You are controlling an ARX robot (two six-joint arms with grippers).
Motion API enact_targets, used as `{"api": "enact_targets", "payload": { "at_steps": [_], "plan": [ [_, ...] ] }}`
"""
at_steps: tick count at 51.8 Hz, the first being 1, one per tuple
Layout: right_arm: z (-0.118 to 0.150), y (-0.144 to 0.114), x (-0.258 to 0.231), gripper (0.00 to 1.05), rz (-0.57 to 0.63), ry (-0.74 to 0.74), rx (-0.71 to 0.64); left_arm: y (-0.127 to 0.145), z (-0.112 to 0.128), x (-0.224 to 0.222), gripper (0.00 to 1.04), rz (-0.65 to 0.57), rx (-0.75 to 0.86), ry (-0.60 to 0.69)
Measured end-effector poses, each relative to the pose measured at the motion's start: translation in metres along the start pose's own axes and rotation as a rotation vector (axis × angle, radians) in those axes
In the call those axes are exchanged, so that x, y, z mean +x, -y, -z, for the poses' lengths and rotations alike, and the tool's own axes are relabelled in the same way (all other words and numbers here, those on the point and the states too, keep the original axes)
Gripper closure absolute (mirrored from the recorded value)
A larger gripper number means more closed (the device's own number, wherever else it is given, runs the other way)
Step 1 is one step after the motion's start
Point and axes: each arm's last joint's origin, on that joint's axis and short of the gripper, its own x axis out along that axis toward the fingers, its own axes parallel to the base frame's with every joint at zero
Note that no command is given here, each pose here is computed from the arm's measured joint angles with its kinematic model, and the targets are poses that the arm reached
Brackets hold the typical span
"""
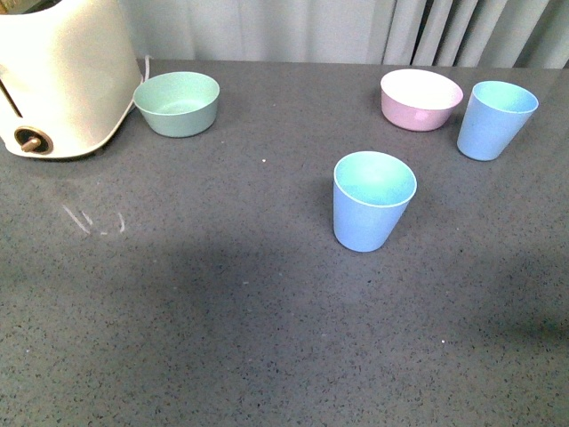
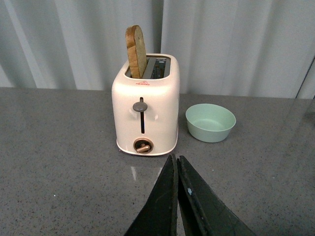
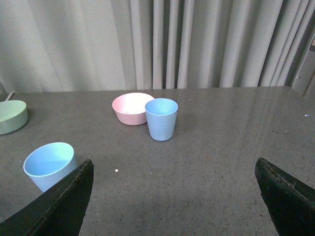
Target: Stack blue cups with both arms
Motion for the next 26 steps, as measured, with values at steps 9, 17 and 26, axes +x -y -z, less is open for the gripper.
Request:
{"api": "enact_targets", "payload": {
  "at_steps": [9, 17, 26],
  "plan": [
    [0.0, 0.0, 0.0, 0.09, 0.0, 0.0, 0.0, -0.01, -0.003, -0.012, 1.03, -0.001, 0.0, 0.008],
    [0.0, 0.0, 0.0, 0.09, 0.0, 0.0, 0.0, -0.01, -0.006, -0.02, 1.03, -0.002, 0.0, 0.018],
    [0.0, 0.0, 0.0, 0.09, 0.0, 0.0, 0.0, -0.01, -0.007, -0.028, 1.03, -0.002, 0.0, 0.023]
  ]
}}
